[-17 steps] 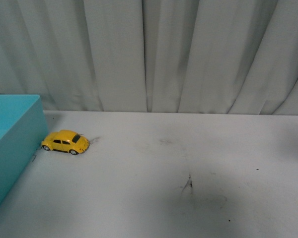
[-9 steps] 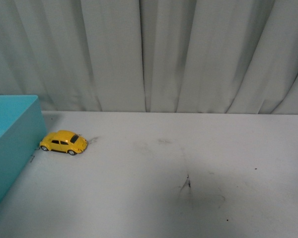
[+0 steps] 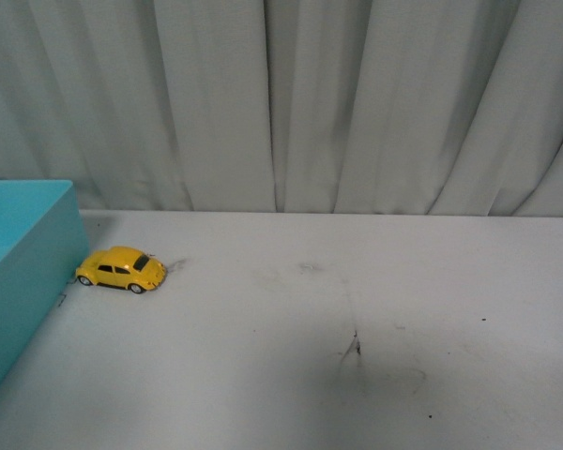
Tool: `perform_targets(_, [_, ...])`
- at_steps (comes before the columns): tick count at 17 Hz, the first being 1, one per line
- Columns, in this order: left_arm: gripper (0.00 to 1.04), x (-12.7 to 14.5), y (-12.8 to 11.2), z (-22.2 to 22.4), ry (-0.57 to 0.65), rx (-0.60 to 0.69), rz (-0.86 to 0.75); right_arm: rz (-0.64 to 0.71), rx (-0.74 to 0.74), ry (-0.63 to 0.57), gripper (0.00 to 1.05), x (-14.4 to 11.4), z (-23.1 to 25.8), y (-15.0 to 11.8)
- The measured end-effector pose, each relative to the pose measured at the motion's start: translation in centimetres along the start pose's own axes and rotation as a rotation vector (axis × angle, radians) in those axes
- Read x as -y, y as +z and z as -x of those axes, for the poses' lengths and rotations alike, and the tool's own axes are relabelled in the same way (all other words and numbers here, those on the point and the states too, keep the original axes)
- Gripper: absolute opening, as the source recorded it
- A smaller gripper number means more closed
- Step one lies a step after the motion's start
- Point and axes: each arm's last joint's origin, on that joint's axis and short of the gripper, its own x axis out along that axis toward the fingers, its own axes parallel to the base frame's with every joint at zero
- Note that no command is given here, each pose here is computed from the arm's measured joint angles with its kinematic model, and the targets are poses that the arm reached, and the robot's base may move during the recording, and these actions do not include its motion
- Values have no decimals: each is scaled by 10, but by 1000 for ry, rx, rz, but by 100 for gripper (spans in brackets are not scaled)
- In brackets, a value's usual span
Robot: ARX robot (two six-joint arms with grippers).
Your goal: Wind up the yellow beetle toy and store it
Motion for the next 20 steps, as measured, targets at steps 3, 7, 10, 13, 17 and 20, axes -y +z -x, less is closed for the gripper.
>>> perform_targets(3, [98,0,0,0,0,0,0,0,-10,0,2,0,5,-2])
perform_targets(7, [98,0,0,0,0,0,0,0,4,0,2,0,16,2])
perform_targets(10, [98,0,0,0,0,0,0,0,15,0,2,0,23,5])
perform_targets(13, [98,0,0,0,0,0,0,0,19,0,2,0,30,6])
perform_targets(17, [98,0,0,0,0,0,0,0,18,0,2,0,35,5])
perform_targets(20, [98,0,0,0,0,0,0,0,18,0,2,0,39,5])
